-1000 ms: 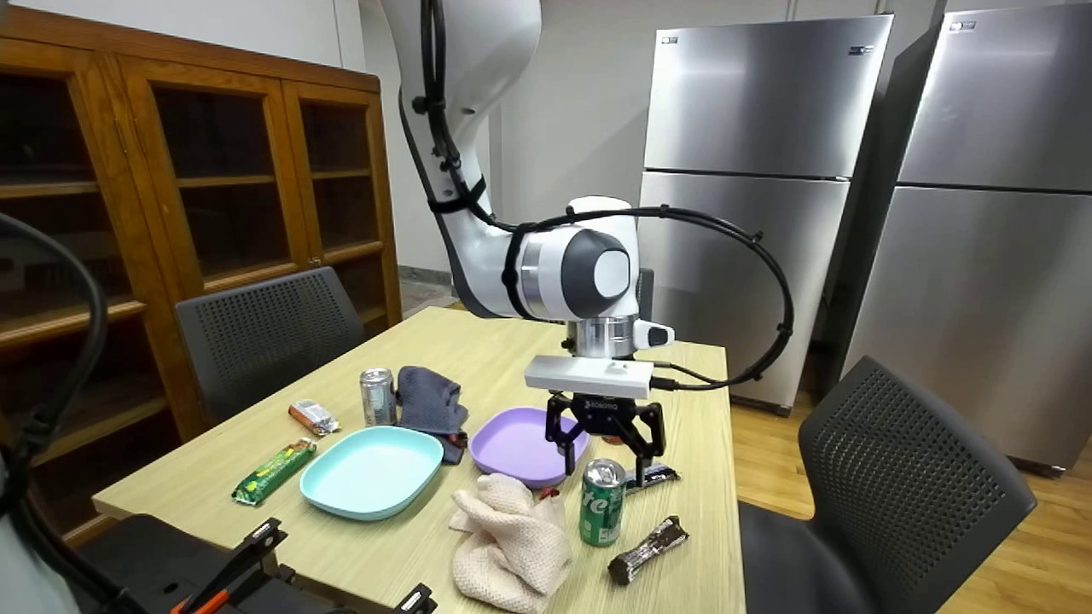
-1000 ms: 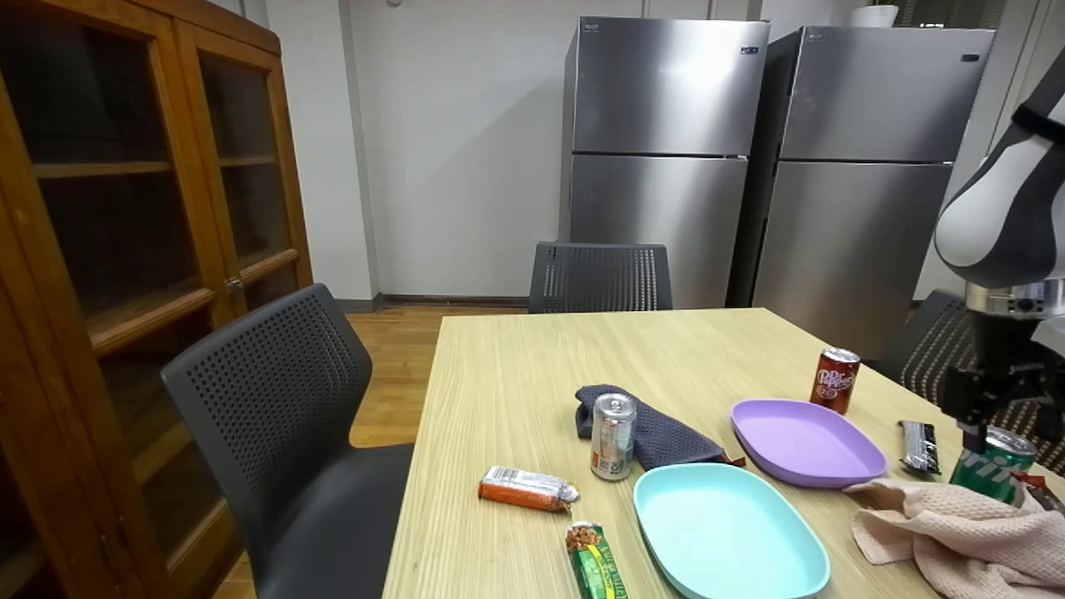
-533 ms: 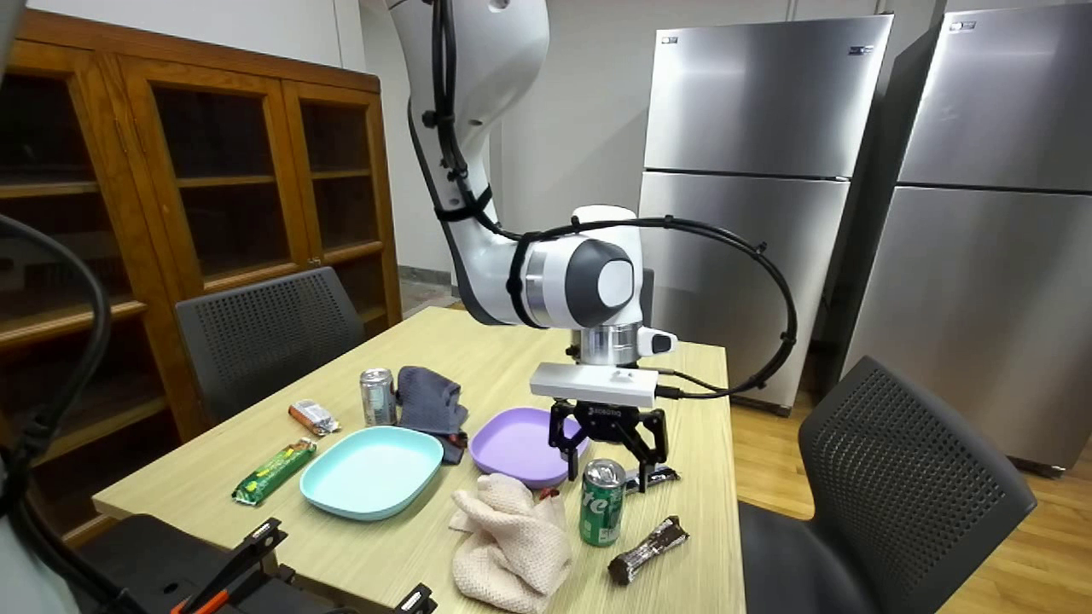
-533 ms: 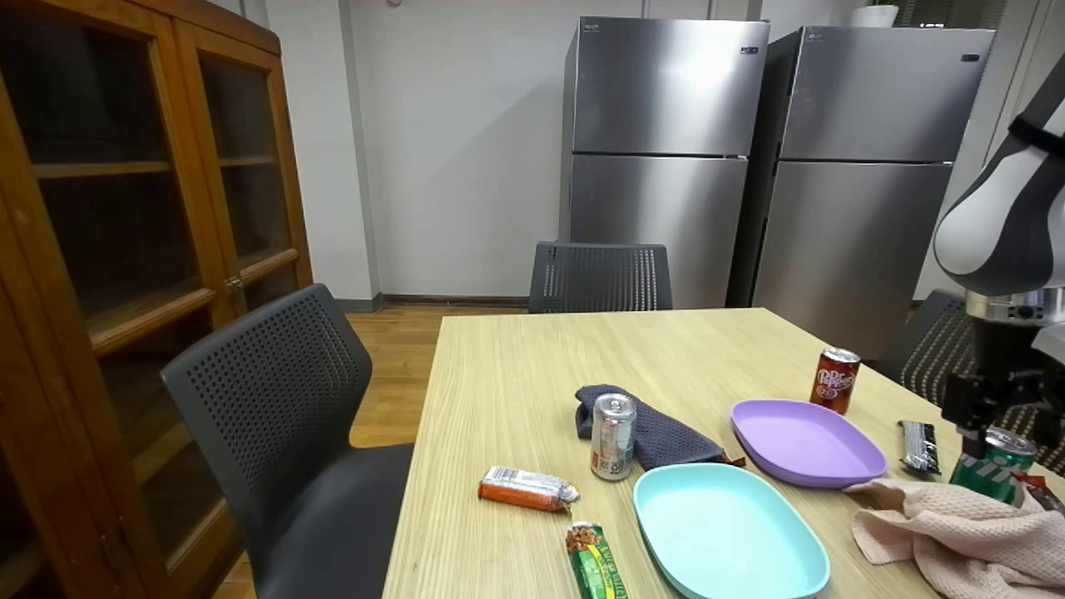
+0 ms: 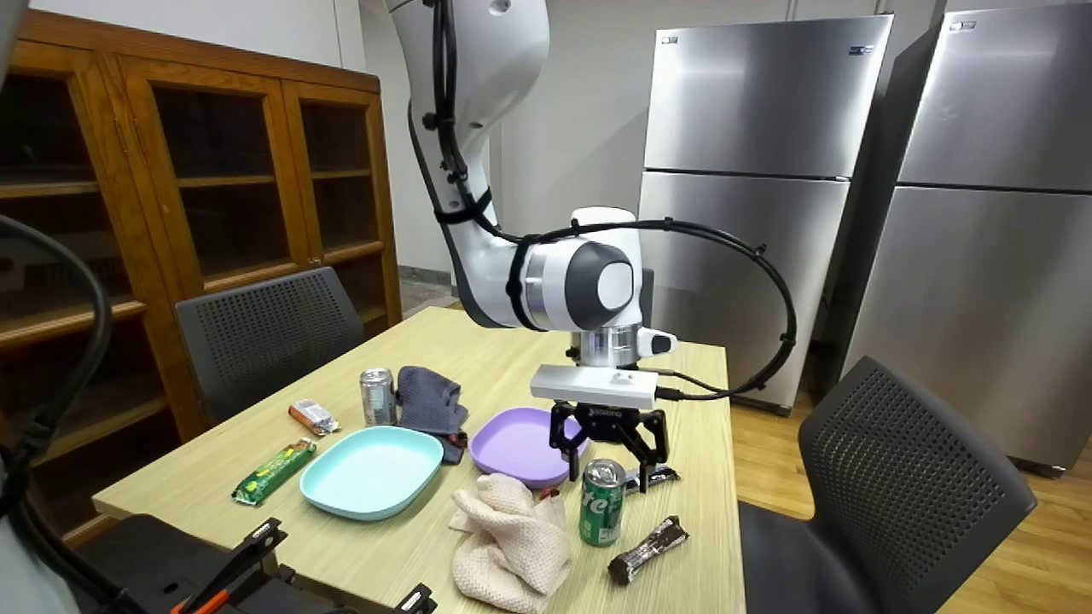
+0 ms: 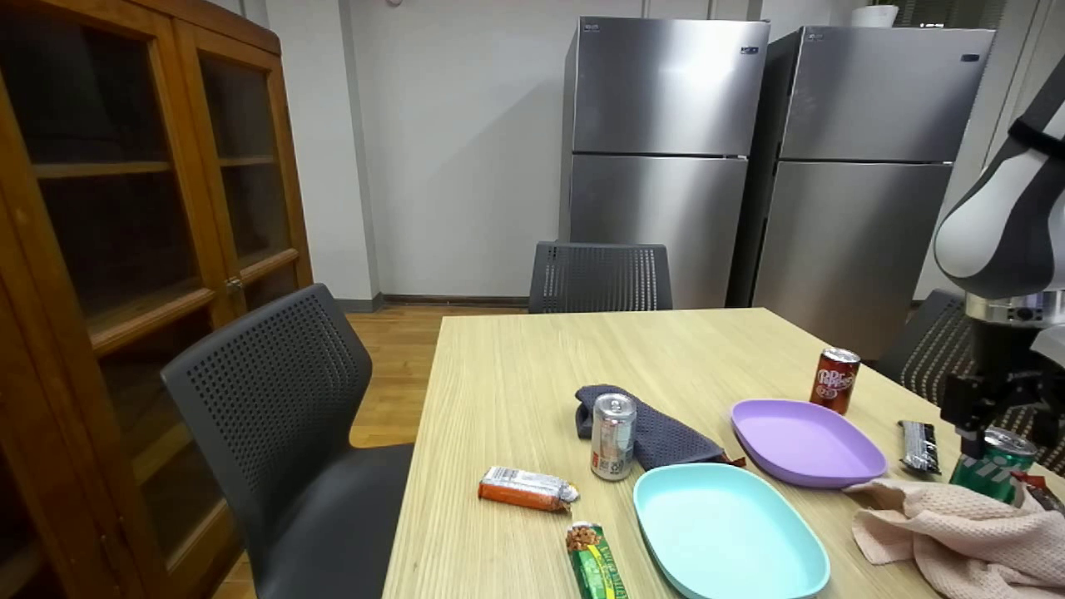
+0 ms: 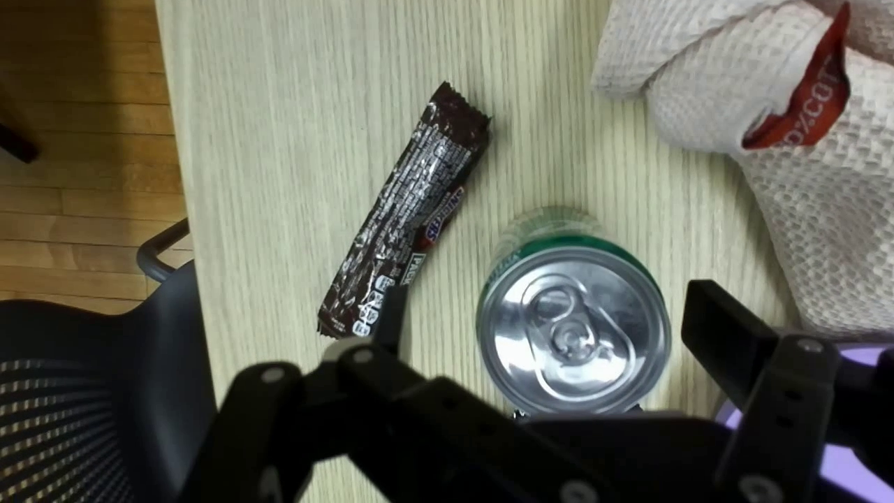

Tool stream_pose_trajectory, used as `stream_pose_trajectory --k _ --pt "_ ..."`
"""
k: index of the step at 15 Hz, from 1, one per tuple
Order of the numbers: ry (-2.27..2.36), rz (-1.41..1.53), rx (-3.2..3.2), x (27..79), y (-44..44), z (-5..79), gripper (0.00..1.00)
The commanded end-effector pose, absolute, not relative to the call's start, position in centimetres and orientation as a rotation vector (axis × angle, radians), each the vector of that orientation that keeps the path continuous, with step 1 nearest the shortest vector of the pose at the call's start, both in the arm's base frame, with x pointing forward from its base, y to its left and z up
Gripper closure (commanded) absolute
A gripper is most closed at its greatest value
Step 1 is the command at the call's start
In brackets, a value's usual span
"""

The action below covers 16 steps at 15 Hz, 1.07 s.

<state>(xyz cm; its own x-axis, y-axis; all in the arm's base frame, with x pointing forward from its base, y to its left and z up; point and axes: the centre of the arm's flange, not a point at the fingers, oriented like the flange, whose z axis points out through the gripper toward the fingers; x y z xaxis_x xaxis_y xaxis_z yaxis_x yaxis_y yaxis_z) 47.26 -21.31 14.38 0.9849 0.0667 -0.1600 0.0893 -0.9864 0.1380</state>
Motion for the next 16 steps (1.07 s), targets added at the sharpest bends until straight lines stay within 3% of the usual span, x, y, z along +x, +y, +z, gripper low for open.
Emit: stream_pose_trajectory --k 1,16 --pt "0.160 -0.179 2.983 47.1 -21.1 13.7 0.00" --pt "0.202 -0.110 2.974 45.1 -21.5 13.2 0.00"
